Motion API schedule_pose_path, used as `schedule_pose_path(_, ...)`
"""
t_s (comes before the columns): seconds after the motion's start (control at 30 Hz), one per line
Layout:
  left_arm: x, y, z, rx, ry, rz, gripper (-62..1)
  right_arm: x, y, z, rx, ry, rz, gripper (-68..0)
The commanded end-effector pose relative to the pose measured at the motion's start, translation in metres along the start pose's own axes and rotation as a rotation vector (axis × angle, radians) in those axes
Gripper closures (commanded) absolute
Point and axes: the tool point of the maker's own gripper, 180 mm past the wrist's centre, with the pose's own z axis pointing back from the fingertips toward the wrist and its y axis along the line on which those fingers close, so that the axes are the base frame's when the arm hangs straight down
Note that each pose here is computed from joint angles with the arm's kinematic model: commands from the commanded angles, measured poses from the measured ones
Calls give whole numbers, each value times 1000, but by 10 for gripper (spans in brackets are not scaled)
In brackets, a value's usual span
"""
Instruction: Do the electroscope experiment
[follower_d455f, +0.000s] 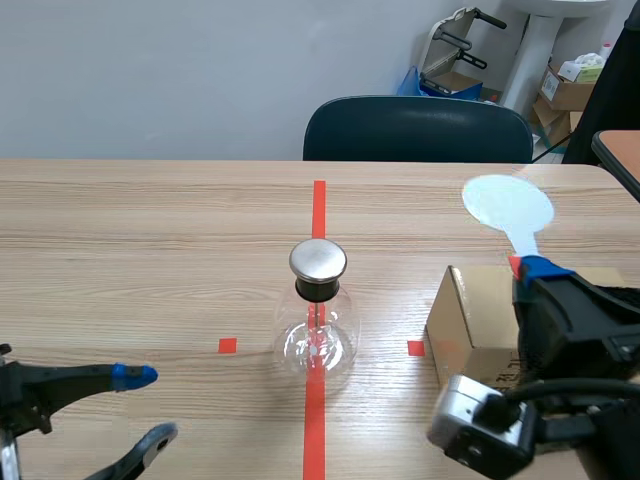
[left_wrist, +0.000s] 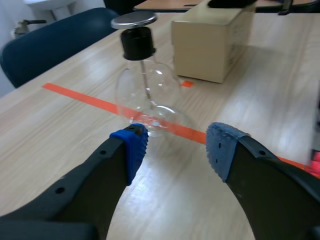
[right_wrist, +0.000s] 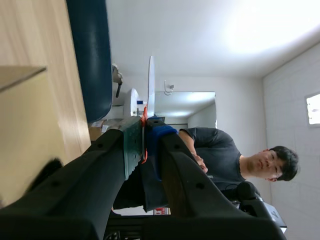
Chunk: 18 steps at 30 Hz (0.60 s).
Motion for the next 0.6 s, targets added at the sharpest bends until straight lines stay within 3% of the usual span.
schedule_pose_path(0.0,10,-4,5,-11,-34,9,-305,-6,-15,3,-59,11,-10,-17)
schedule_pose_path(0.3,20,-25,28,-52,-51,69,-305,-35,-13,32,12,17,-39,-20)
schedule_pose_path(0.57,30,-9,30,30,-85,94,-305,-58,-18,43,4,11,-22,-20)
